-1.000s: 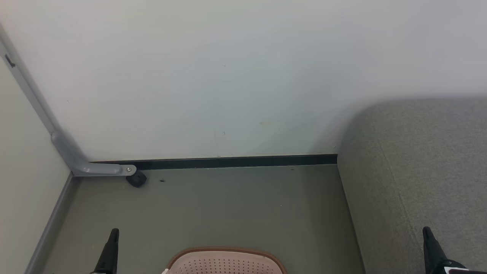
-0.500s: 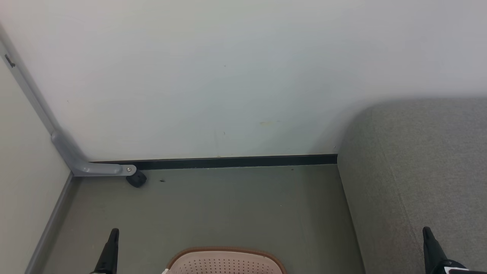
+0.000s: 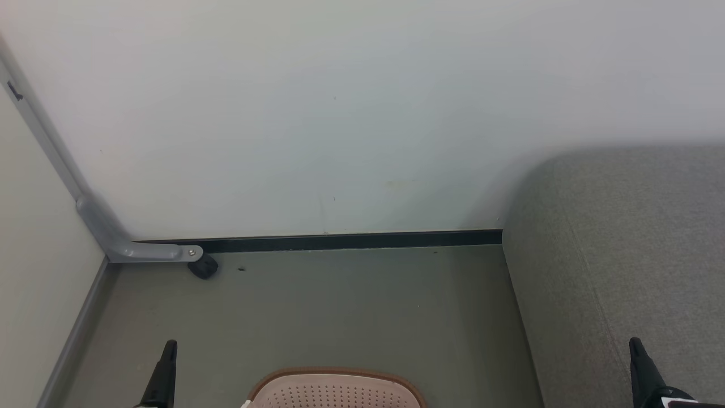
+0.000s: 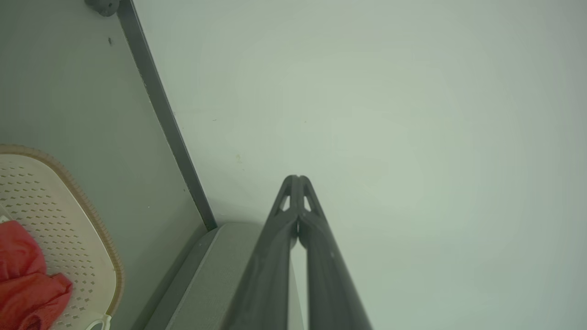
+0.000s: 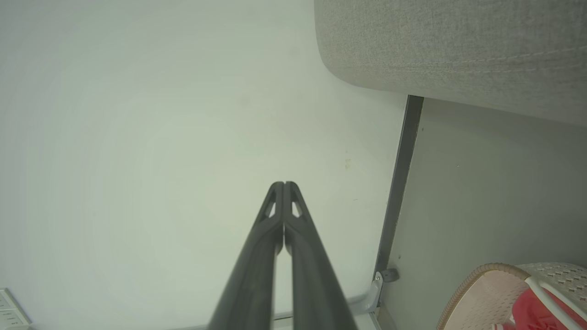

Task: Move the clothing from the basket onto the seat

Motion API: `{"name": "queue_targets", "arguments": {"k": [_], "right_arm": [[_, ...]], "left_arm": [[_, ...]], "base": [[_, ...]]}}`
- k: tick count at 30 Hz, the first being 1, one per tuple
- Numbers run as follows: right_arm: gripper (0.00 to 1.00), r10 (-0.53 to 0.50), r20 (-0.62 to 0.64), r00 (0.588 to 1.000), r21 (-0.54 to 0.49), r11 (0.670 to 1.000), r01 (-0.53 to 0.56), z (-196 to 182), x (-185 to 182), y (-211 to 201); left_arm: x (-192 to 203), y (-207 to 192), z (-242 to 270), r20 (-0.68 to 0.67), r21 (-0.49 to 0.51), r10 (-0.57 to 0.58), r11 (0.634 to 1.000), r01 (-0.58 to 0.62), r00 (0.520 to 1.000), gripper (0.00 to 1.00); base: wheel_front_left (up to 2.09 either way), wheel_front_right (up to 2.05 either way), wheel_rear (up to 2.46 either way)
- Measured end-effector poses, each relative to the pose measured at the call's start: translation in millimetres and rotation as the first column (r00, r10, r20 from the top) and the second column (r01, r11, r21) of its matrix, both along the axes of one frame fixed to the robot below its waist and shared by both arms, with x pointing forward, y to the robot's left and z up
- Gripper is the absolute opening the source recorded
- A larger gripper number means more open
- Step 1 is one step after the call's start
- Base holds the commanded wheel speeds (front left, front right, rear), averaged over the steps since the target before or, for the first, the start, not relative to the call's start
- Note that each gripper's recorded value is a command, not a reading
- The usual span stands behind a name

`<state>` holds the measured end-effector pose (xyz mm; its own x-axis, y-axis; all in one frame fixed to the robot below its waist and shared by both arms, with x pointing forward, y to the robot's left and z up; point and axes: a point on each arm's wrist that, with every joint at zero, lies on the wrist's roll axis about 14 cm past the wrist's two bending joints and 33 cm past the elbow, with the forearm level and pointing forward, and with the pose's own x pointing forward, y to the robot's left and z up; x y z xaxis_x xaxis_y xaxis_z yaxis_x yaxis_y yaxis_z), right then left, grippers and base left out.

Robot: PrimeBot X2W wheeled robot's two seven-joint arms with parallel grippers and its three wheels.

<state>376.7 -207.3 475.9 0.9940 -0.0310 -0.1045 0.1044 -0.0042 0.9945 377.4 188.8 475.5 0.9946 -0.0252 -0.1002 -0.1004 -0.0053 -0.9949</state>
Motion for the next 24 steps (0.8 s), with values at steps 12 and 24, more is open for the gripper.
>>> {"name": "queue_targets", "arguments": {"k": [12, 24], "right_arm": [[0.0, 0.0, 0.0, 1.0, 0.0, 1.0, 0.0, 0.0, 0.0, 0.0], [0.0, 0.0, 0.0, 1.0, 0.0, 1.0, 0.0, 0.0, 0.0, 0.0]], "left_arm": [[0.0, 0.0, 0.0, 0.0, 0.0, 0.0, 1.0, 0.0, 1.0, 0.0], [0.0, 0.0, 0.0, 0.0, 0.0, 0.0, 1.0, 0.0, 1.0, 0.0]], "base": [[0.0, 0.0, 0.0], [0.0, 0.0, 0.0]]}}
